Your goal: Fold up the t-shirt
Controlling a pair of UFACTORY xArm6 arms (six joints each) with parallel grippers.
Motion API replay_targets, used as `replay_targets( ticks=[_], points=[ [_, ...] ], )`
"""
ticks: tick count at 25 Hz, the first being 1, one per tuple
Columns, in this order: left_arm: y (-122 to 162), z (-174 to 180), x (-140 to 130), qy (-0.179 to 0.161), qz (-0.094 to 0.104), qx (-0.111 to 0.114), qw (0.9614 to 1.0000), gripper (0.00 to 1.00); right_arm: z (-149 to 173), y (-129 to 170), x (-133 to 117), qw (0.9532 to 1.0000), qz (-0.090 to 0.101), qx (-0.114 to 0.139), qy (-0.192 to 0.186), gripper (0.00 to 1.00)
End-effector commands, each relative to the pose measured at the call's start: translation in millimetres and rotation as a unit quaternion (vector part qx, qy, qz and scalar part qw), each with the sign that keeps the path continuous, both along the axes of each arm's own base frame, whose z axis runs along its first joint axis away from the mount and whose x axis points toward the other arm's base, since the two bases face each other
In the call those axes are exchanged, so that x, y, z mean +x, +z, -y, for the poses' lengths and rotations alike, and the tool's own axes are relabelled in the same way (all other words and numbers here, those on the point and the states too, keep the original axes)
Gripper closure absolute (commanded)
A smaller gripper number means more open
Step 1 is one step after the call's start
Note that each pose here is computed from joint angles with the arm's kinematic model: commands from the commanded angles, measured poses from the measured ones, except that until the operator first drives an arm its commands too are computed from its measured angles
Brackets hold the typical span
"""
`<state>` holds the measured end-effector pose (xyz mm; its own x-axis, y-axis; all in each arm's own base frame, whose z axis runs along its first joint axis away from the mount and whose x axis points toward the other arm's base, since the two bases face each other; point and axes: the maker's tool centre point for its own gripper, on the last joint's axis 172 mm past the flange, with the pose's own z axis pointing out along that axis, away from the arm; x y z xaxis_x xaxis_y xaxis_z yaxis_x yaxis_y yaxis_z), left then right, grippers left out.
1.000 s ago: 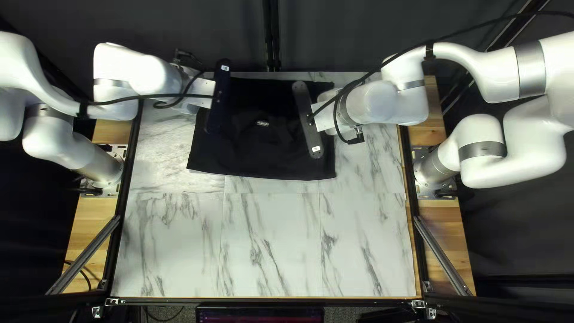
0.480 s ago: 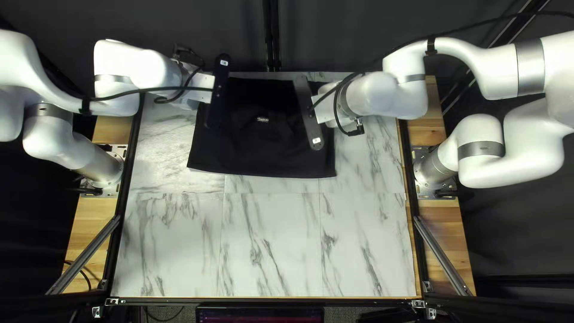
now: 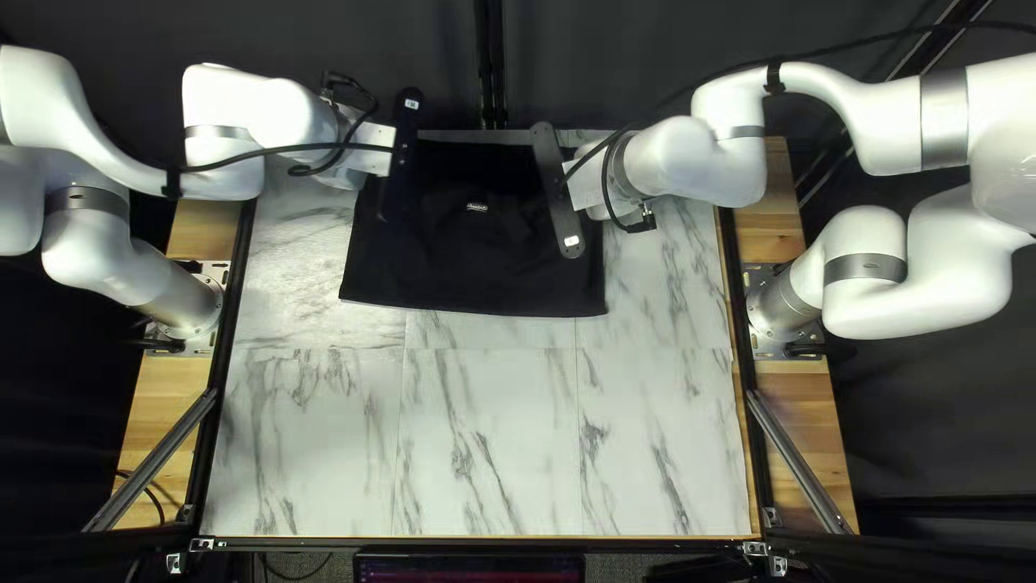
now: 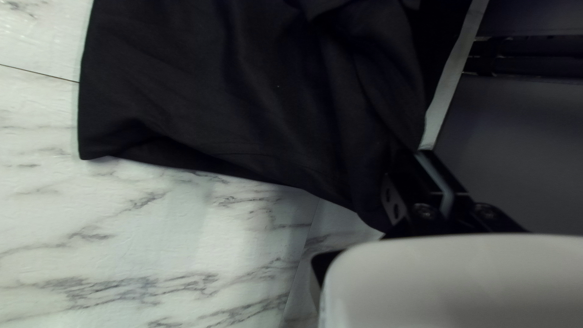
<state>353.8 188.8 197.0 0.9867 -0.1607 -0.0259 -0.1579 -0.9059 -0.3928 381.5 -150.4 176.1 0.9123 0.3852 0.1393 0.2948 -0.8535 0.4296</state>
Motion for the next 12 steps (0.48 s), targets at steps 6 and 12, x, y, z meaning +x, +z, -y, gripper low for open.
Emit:
replay_targets(
  ticks=[6,12],
  points=[
    [-13,-9,2,0.003,-0.004,-0.006,1.0000,1.00,25,-17,3,1.0000,-0.001,0.005,0.002,1.00],
    [-30,-15,4,0.005,-0.011,-0.014,0.9998,1.00,35,-37,0,0.9999,-0.003,0.016,0.003,1.00]
  ],
)
